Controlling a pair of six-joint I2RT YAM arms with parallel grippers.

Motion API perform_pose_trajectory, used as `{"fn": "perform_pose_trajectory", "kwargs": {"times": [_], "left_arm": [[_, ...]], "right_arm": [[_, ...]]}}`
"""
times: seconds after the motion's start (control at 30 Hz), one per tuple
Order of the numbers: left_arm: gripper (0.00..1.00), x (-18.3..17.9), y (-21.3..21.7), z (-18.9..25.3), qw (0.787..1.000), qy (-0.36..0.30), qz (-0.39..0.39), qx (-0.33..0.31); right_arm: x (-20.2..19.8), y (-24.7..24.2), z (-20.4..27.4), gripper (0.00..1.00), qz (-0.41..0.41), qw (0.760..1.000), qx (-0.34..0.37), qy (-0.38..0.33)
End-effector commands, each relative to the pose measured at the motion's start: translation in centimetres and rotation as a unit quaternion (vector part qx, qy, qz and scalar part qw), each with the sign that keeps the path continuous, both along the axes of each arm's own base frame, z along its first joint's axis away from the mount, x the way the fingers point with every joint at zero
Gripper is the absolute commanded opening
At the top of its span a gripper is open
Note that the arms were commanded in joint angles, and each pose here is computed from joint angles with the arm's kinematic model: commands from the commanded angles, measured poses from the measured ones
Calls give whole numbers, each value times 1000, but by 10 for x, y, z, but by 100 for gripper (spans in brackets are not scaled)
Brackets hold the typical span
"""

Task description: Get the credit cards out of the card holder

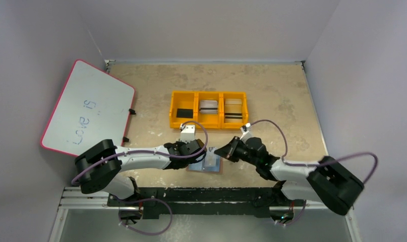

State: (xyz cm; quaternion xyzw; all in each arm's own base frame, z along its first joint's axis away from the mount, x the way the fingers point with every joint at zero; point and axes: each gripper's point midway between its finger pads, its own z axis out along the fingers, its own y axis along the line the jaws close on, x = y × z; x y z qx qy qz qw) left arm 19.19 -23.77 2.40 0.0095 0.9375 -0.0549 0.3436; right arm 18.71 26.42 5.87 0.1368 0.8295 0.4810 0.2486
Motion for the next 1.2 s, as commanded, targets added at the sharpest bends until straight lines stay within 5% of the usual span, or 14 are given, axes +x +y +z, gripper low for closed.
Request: {"fn": "perform_pose_trajectory", "kwargs": {"times": [0.0, 0.27, 0.57, 0.87, 1.17], "left_arm": [[26, 0, 2, 12, 1000, -4, 10, -7], [44, 20, -9, 74, 994, -75, 24, -69], [61, 27, 45, 120, 979, -156, 109, -80], [74, 28, 91, 160, 970, -201, 138, -20], [79, 43, 140, 180, 961, -200, 179, 65]], "right_arm": [[21, -23, 31, 0, -50, 994, -40, -84], [41, -65, 111, 0, -117, 953, -92, -264], [54, -67, 166, 0, -86, 875, -159, -449], [86, -23, 182, 0, 42, 787, -279, -549], [145, -4, 180, 0, 95, 707, -420, -561]]}}
